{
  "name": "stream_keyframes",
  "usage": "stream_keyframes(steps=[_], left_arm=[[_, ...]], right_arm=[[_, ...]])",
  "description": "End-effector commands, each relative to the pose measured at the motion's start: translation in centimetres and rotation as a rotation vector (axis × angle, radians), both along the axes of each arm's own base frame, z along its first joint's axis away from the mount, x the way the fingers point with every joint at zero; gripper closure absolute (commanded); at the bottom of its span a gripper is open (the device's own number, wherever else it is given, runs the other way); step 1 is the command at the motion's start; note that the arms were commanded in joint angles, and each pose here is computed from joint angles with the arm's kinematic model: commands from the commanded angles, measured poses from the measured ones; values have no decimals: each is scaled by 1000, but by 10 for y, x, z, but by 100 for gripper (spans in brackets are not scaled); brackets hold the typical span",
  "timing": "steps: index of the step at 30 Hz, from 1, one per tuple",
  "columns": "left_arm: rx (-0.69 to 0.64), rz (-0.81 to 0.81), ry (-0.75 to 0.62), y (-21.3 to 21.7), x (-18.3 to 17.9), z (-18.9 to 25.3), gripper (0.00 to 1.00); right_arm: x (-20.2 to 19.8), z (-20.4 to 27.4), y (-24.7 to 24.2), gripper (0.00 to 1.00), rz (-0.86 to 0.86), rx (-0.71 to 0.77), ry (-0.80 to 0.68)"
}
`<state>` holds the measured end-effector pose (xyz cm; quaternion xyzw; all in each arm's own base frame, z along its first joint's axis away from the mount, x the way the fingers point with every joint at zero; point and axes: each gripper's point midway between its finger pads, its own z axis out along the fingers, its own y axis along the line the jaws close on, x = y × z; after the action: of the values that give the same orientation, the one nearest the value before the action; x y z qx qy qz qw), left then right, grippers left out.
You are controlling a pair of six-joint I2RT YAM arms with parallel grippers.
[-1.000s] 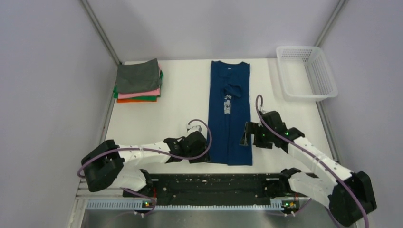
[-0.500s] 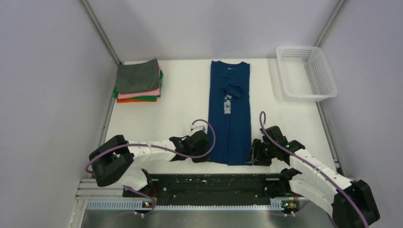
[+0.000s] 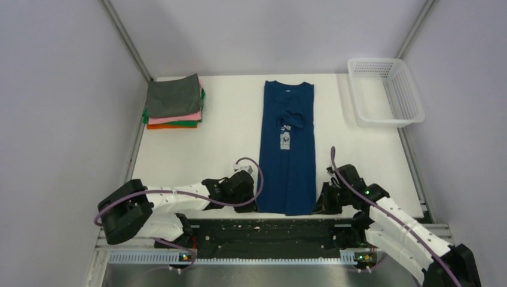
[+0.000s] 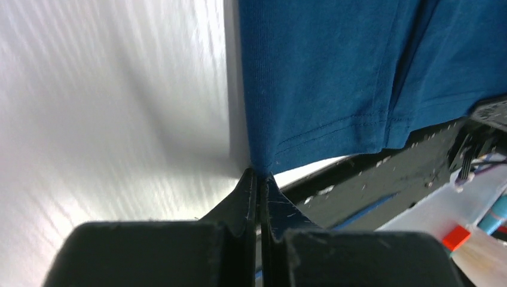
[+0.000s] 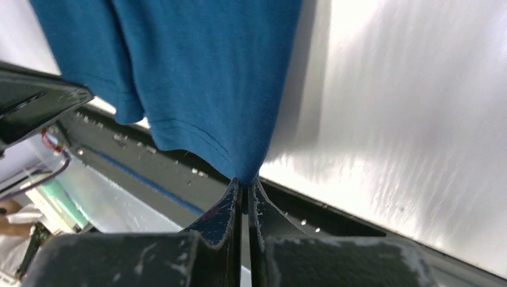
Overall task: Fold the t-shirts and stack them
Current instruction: Grab the bottom of the folded rectangular tshirt with both arms, then fold the folded rectangular tshirt in 1/3 of the way
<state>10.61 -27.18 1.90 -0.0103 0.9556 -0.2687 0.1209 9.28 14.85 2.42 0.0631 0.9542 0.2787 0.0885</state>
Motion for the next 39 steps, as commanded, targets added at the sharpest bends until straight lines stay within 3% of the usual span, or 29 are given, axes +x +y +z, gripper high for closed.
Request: stream_keyframes(steps=[1, 7, 13, 19, 24, 39], left_arm=[[-14, -78, 96, 14, -34, 3, 100], [-48, -110, -10, 6, -20, 34, 100], [-86, -109, -76, -23, 15, 56, 100], [-15, 67, -232, -23, 99, 75, 100], [-6, 109, -326, -19, 149, 99, 100], [29, 106, -359, -20, 241, 111, 100]], right_arm=[[-33, 12, 5, 100, 33, 85, 67], [-20, 32, 19, 100, -2, 210, -41], [24, 67, 45, 100, -20, 336, -203], [82, 81, 51, 100, -73, 255, -337], [136, 93, 38, 100, -175, 151, -429], [240, 111, 5, 100, -267, 19, -526]])
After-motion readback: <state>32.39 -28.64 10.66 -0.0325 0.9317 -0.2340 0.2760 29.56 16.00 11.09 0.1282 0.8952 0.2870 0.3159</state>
